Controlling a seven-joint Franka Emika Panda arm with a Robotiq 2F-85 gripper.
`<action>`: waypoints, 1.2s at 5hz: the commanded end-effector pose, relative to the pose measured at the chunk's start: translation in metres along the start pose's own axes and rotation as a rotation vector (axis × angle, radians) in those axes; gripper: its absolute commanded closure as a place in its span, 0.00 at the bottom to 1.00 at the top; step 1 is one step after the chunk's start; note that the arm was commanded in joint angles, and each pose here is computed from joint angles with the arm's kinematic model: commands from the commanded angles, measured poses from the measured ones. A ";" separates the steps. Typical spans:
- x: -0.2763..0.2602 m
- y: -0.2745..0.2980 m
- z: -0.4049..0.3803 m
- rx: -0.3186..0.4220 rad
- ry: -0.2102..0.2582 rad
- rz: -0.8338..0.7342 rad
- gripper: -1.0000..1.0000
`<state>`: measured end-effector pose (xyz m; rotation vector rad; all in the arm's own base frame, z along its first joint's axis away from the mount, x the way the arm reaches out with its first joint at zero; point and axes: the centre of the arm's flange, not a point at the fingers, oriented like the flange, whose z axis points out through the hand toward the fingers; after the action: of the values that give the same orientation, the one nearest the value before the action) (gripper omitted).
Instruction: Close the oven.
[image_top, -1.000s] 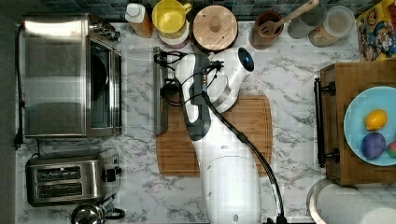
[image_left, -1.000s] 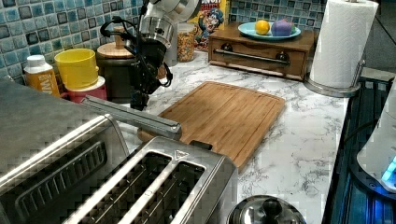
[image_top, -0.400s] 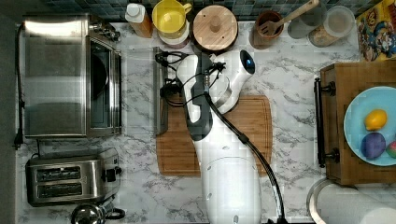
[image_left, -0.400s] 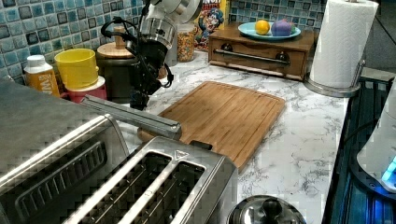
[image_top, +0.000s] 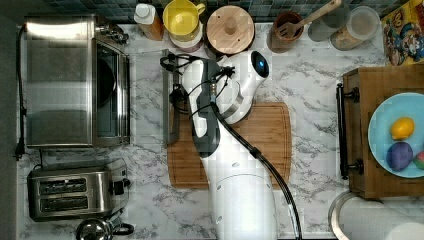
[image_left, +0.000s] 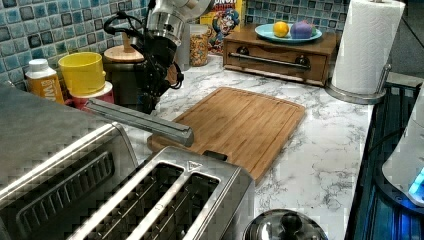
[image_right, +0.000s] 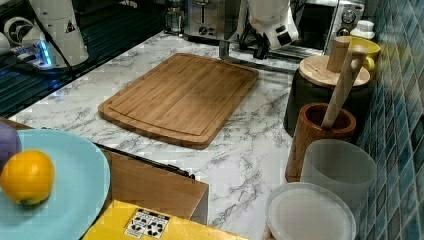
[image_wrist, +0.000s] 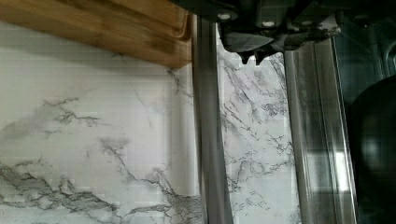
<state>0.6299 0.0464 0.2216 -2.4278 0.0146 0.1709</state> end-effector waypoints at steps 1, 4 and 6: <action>-0.044 -0.313 0.007 -0.050 0.022 -0.440 1.00; -0.062 -0.390 0.061 -0.503 0.047 -0.472 1.00; -0.049 -0.395 0.087 -0.674 0.031 -0.413 1.00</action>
<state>0.6053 0.3491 0.4006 -2.9832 -0.5964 -0.0270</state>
